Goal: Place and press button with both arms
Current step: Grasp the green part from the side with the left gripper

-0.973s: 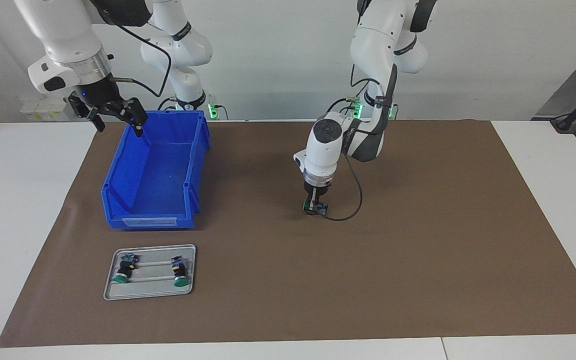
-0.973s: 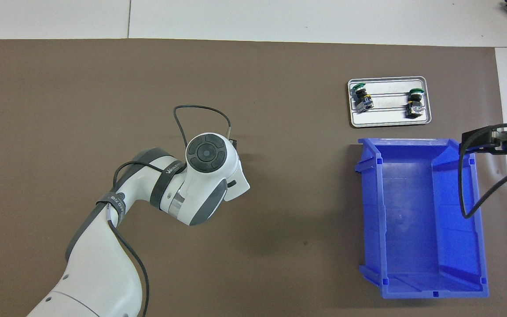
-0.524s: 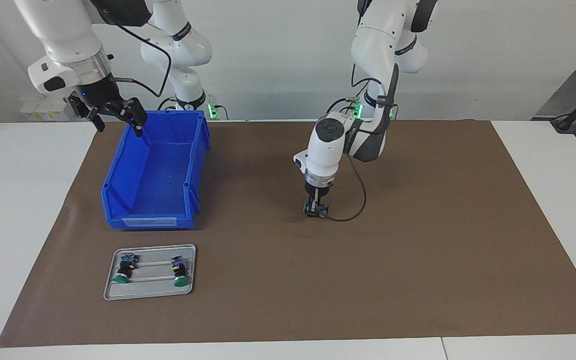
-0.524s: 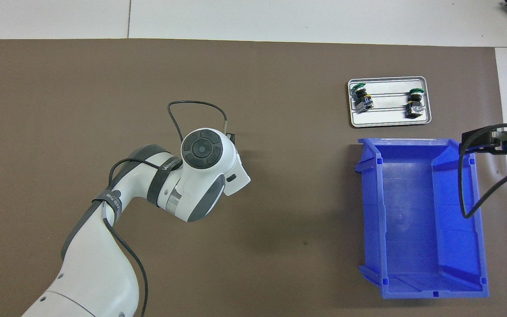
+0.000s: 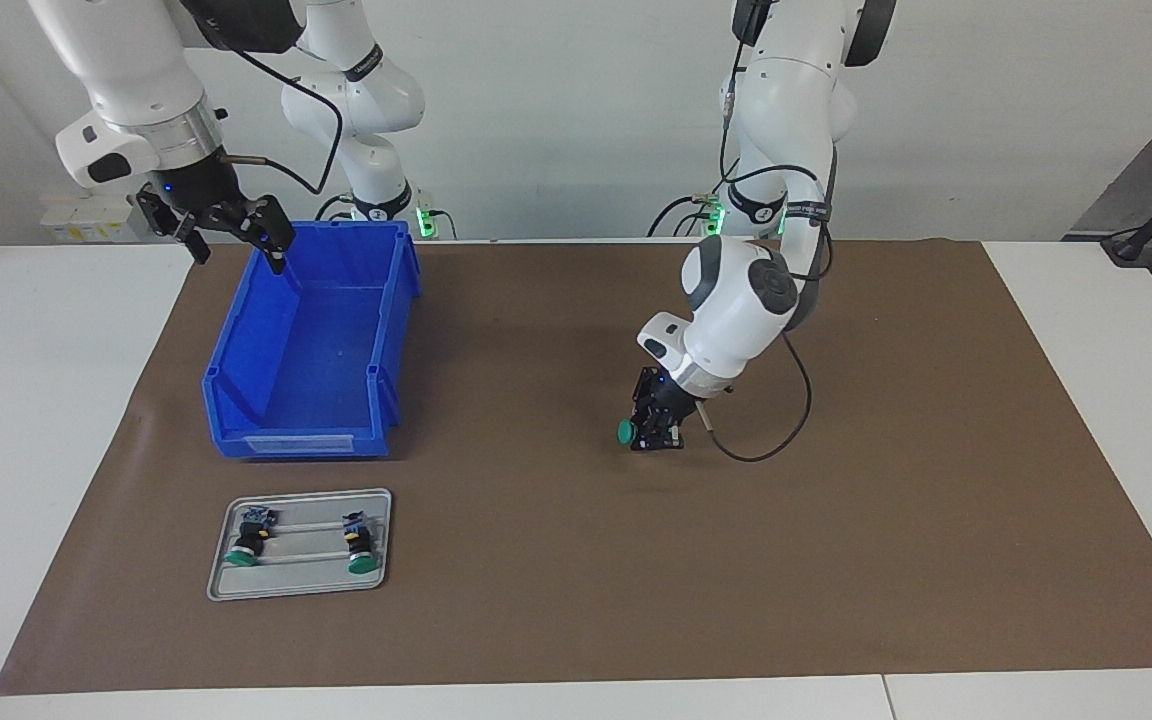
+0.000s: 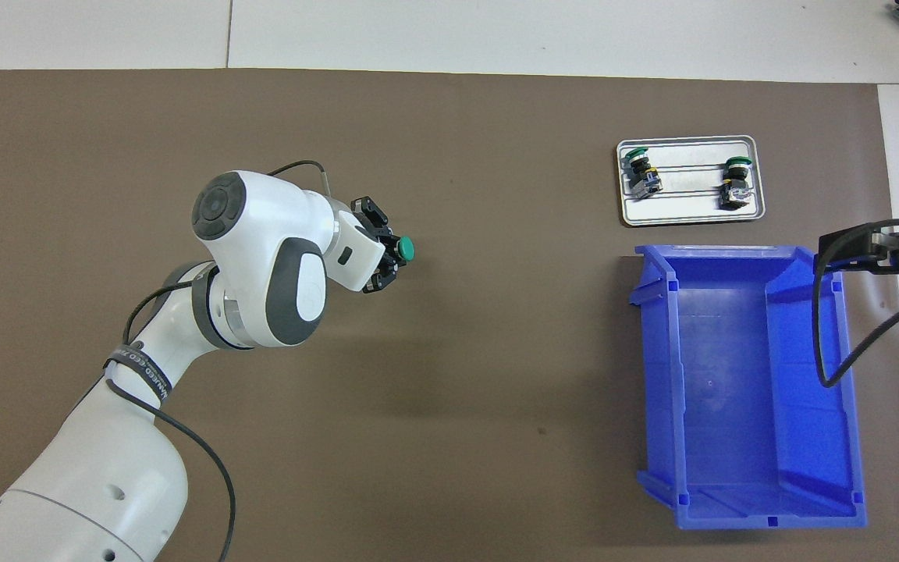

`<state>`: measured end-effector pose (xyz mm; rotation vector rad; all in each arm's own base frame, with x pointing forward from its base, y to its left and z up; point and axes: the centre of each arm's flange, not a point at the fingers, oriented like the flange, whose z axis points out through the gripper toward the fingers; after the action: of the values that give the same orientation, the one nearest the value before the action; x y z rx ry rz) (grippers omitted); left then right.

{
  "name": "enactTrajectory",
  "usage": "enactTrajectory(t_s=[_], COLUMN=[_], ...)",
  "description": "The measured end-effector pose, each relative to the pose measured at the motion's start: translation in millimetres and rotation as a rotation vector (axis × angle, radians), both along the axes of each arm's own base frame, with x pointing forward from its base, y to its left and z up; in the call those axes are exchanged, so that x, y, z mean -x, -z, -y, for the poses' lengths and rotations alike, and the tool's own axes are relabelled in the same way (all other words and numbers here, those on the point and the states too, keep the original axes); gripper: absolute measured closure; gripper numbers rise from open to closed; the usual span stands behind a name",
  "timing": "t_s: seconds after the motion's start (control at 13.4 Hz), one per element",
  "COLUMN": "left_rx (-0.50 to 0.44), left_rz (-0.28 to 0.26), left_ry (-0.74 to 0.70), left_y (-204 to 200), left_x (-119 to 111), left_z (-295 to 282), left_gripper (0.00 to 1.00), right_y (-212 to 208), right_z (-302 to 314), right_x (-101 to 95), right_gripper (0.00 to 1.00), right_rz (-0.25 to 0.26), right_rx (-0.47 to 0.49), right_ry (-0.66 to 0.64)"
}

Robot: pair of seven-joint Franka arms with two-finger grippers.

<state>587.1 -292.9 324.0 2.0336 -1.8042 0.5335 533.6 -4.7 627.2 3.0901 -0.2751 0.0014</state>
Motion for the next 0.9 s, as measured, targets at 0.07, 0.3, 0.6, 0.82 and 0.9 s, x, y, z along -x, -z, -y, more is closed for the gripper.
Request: enactTrajectory(t_s=[0.07,0.3,0.6,0.82,0.9], left_rx=[0.080,0.245,0.440,0.613,0.654], left_rz=[-0.006,0.000,-0.020,-0.074,-0.083], left_ry=[-0.022,-0.081,-0.145,-0.174,-0.179], left_y=[5.9,24.1,37.3,36.5,39.7], left_x=[-1.4,2.0,25.3,38.5,45.8], left_z=[-10.7,-36.6,-50.8,-74.1,-78.8], left_gripper=[0.67,0.67,0.67,0.67,0.67], right_y=[0.0,0.0,0.0,0.0,0.0], right_z=[0.0,0.0,0.0,0.0,0.0], right_x=[0.0,0.0,0.0,0.0,0.0], right_gripper=[0.00,0.00,0.00,0.00,0.00], right_rz=[0.000,0.000,0.000,0.000,0.000], right_rx=[0.000,0.000,0.000,0.000,0.000], right_ry=[0.000,0.000,0.000,0.000,0.000])
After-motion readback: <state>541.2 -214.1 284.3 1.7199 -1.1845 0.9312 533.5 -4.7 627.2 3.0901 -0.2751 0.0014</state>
